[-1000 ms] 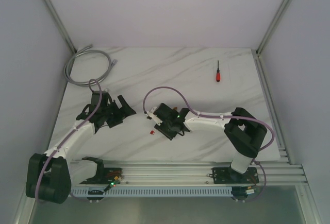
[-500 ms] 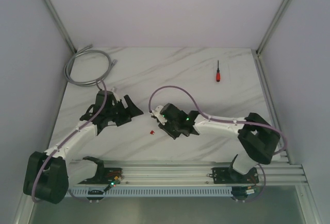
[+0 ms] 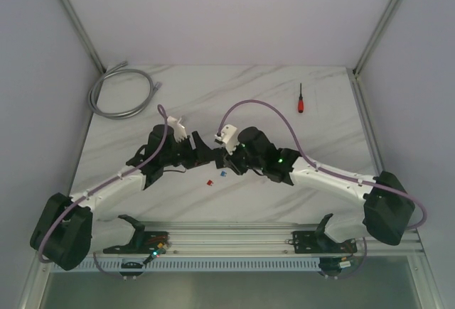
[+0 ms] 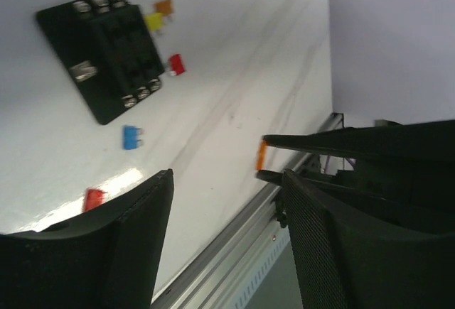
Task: Snap on the fuse box
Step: Pick up the fuse from the center of the board.
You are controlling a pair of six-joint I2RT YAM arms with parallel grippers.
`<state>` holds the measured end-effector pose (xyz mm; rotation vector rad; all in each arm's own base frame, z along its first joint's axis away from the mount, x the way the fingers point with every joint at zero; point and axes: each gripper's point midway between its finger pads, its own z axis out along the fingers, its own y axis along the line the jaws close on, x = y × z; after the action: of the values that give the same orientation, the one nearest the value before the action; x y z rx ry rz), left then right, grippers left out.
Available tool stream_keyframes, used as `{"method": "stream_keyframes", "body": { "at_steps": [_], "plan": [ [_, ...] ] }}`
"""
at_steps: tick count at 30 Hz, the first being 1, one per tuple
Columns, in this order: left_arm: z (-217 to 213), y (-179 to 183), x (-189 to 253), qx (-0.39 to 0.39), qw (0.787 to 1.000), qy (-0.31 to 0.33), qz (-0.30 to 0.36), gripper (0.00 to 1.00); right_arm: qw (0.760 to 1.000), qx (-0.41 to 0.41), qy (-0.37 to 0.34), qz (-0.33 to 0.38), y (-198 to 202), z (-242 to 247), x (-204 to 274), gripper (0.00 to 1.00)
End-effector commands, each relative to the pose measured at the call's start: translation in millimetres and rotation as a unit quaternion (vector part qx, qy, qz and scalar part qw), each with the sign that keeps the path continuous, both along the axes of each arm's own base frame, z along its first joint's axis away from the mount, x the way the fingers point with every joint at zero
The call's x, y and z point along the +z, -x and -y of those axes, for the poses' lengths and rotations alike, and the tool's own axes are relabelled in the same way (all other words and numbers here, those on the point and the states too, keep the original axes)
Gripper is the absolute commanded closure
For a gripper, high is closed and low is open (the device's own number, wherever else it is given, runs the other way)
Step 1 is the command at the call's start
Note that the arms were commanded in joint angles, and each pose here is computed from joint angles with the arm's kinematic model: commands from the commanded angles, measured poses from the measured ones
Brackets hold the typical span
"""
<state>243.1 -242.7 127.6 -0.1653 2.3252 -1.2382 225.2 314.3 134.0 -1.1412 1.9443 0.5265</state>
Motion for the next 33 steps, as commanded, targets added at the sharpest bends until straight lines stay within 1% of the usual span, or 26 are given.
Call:
{"method": "stream_keyframes", "body": {
  "at_steps": [1, 3, 10, 13, 22, 28, 33],
  "plan": [
    [22.3, -3.6, 31.3, -0.027, 0.997, 0.044, 0.053, 0.30, 1.000, 0.015, -0.021, 0.003, 2.6, -4.3, 3.5, 0.72],
    [25.4, -2.0, 31.1, -0.031, 0.997, 0.044, 0.055, 0.34, 1.000, 0.013, -0.028, 0.003, 2.8, -4.4, 5.3, 0.72],
    [32.4, -1.1, 23.5, -0.037, 0.997, 0.042, 0.050, 0.54, 0.998, 0.013, -0.056, -0.001, 4.3, -7.3, 11.1, 0.71],
    [34.9, -1.3, 24.0, -0.040, 0.997, 0.045, 0.051, 0.59, 0.998, 0.016, -0.063, -0.004, 5.0, -9.2, 11.8, 0.71],
    [38.2, 0.5, 23.3, -0.045, 0.997, 0.048, 0.050, 0.70, 0.997, 0.013, -0.076, -0.009, 2.9, -12.5, 10.7, 0.71],
    [37.6, 1.4, 17.2, -0.044, 0.997, 0.044, 0.041, 0.75, 0.997, 0.010, -0.081, -0.009, 1.0, -12.3, 12.2, 0.71],
    [37.8, 1.6, 21.3, -0.044, 0.997, 0.047, 0.047, 0.82, 0.996, 0.005, -0.084, -0.010, -0.1, -11.7, 10.6, 0.71]
  ]
}}
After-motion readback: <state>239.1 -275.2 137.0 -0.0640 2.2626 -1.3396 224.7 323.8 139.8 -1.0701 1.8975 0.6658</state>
